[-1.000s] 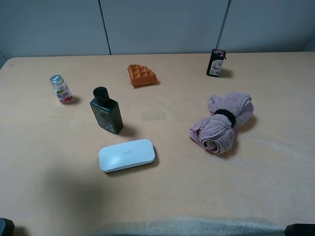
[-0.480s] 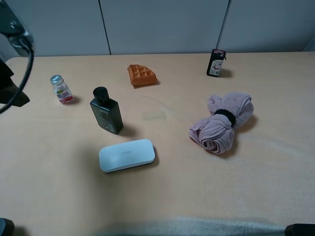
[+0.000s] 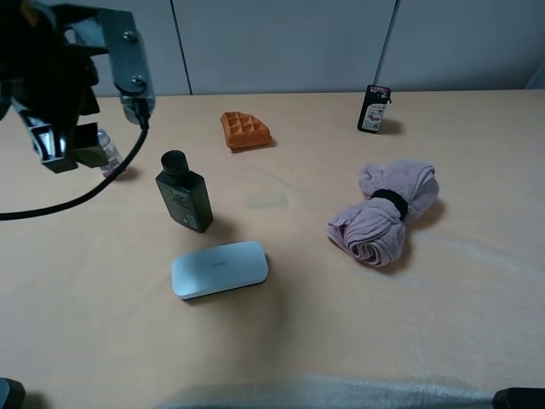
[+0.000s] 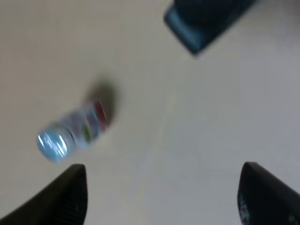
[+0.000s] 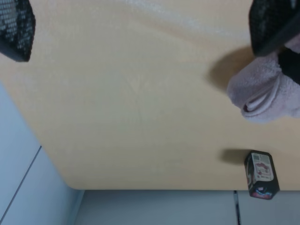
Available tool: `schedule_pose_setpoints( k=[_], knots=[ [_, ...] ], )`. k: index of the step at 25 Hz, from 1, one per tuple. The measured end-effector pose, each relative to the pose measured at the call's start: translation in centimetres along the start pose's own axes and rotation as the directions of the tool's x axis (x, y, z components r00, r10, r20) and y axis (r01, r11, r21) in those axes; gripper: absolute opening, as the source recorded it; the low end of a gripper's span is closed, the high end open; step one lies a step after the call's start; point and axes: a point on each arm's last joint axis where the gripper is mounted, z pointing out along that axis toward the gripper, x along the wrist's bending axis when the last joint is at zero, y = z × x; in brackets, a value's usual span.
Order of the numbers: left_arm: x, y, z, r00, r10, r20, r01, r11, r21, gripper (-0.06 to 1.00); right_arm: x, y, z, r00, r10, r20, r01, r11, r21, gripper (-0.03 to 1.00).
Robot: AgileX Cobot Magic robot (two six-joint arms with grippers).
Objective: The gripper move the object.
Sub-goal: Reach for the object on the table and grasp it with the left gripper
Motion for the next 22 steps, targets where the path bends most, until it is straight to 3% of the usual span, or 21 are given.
schedule_pose_setpoints(
  k=[8,16,22],
  knots=[
    [0.2,4.7,2.5,0.993,0.121,0.011,-0.121,0.993,0.002,0.73,0.0,0.0,0.0,1.0,0.0,0.0,0.0,1.0,0.0,0.69],
    [-0.5,4.7,2.7,0.989,0.125,0.075,-0.128,0.991,0.03,0.73,0.0,0.0,0.0,1.0,0.0,0.0,0.0,1.0,0.0,0.69],
    [-0.6,4.5,2.7,0.949,0.301,0.091,-0.305,0.952,0.026,0.73,0.0,0.0,0.0,1.0,0.0,0.0,0.0,1.0,0.0,0.69]
  ],
)
